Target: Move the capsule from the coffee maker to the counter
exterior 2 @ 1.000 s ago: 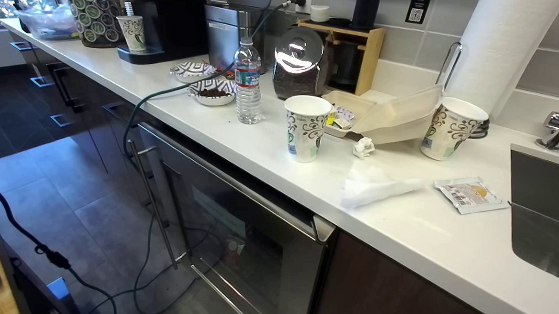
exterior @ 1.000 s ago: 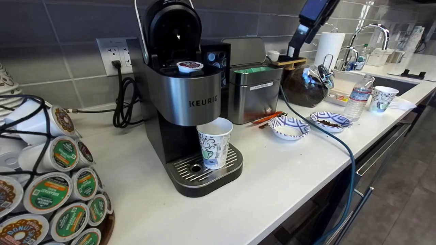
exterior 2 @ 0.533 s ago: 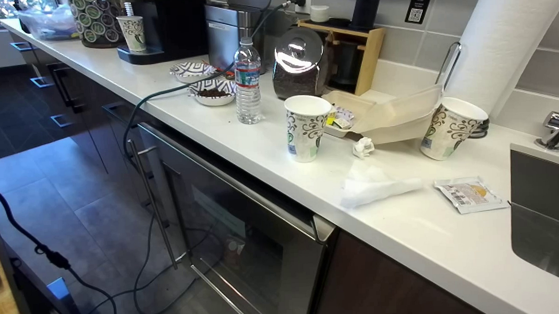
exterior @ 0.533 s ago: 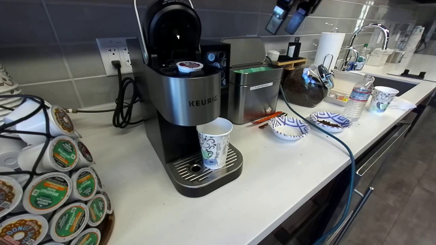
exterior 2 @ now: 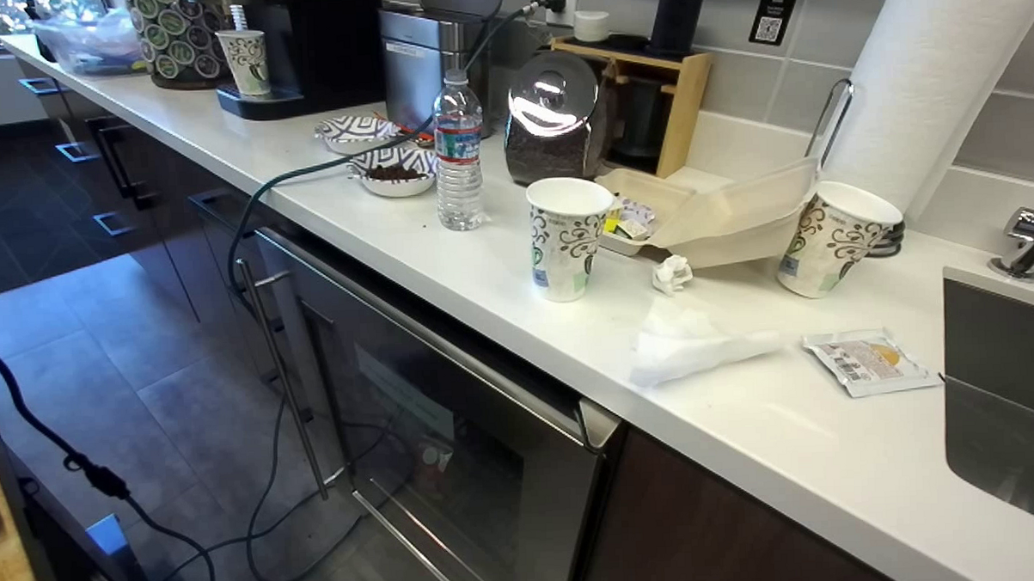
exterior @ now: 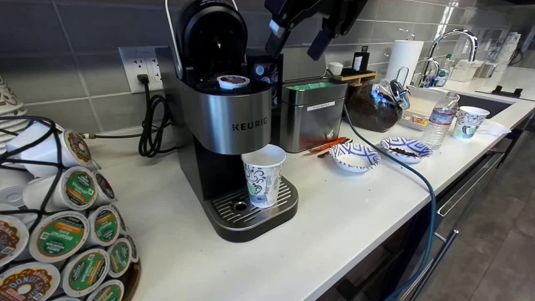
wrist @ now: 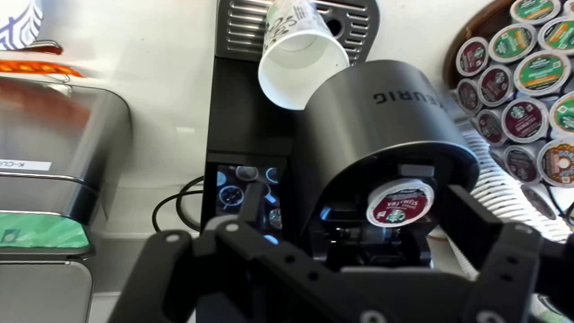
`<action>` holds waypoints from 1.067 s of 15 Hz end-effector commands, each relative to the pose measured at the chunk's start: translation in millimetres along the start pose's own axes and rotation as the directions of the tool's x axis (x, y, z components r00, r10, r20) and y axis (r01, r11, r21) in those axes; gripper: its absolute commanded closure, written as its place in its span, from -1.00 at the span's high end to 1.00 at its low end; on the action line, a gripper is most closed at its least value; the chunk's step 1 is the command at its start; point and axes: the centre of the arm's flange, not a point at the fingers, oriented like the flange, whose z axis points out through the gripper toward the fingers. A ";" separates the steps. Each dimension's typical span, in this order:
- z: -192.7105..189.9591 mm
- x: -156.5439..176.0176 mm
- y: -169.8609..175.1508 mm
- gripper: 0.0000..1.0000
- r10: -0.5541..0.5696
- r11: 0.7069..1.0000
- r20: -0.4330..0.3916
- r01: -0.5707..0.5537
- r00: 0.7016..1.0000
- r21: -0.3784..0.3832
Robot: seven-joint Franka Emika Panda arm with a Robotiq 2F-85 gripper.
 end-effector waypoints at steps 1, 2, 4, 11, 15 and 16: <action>-0.3 0.8 -2.2 1.00 -0.004 1.000 0.000 0.004 1.000 0.001; 6.6 5.2 -9.5 1.00 0.009 0.999 -0.031 -0.011 0.999 -0.038; 16.4 13.1 -21.7 1.00 -0.027 0.997 -0.057 0.023 0.998 -0.080; 51.9 32.0 -62.5 1.00 -0.092 0.994 -0.059 0.088 0.994 -0.062; 64.8 36.2 -74.8 1.00 -0.088 0.995 -0.070 0.084 0.994 -0.054; 69.4 37.9 -74.3 1.00 -0.090 0.994 -0.078 0.085 0.993 -0.065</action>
